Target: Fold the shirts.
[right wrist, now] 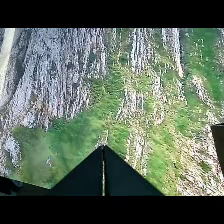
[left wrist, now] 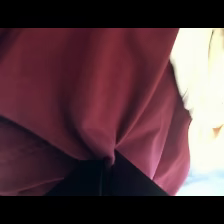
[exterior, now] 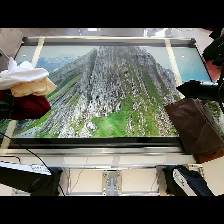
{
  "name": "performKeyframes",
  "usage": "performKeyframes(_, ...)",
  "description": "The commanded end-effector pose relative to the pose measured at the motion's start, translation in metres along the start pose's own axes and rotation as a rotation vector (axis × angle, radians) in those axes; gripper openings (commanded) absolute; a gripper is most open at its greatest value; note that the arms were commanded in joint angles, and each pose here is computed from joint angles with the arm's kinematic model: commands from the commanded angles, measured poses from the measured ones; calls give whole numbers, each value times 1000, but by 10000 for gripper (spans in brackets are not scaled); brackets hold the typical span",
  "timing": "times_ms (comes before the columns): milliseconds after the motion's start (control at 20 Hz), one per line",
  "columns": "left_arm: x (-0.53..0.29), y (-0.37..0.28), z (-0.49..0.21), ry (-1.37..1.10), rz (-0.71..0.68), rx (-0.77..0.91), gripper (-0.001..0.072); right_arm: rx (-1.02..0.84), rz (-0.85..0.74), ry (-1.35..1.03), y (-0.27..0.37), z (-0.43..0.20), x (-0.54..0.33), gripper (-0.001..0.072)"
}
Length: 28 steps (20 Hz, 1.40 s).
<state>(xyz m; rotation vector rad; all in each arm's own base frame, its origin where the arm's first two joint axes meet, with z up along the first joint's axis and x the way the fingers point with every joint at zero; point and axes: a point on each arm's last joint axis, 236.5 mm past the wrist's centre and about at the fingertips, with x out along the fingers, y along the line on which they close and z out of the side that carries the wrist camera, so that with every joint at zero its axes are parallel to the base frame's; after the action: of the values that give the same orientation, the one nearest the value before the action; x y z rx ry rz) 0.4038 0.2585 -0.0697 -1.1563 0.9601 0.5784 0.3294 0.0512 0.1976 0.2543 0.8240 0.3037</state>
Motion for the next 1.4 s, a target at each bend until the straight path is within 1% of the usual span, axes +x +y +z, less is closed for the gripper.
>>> performKeyframes(0, -11, -13, -27, 106, -40, 31, 17, 1, 2, -17, 1, 4, 0, 9)
performKeyframes(100, -39, -40, -39, 122, -123, 98, 16, -2, 4, -11, 2, 3, -2, 9)
performKeyframes(300, -131, -116, -66, 69, -358, 213, 16, -37, 15, 4, 14, 6, -19, 9)
performKeyframes(400, -186, -158, -98, 51, -511, 332, 16, -70, 17, -5, 23, 13, -36, 9)
performKeyframes(550, -250, -206, -166, 46, -666, 530, 16, -128, 11, -71, 38, 33, -66, 9)
performKeyframes(700, -281, -236, -252, 108, -753, 742, 16, -238, -6, -165, 53, 56, -96, 9)
performKeyframes(850, -283, -253, -352, 290, -819, 924, 16, -292, -59, -221, 53, 69, -117, 9)
performKeyframes(1000, -252, -251, -435, 399, -772, 1126, 17, -297, -110, -219, 43, 70, -121, 9)
performKeyframes(1100, -216, -252, -463, 364, -702, 1252, 29, -297, -143, -214, 35, 70, -121, 9)
performKeyframes(1150, -199, -257, -466, 312, -676, 1295, 170, -297, -159, -212, 31, 71, -122, 9)
performKeyframes(1200, -184, -268, -460, 232, -658, 1322, 565, -297, -174, -209, 28, 71, -122, 9)
performKeyframes(1250, -175, -280, -446, 150, -652, 1321, 708, -300, -189, -203, 24, 71, -121, 10)
performKeyframes(1350, -163, -298, -398, -7, -608, 1263, 720, -316, -200, -178, 18, 69, -116, 11)
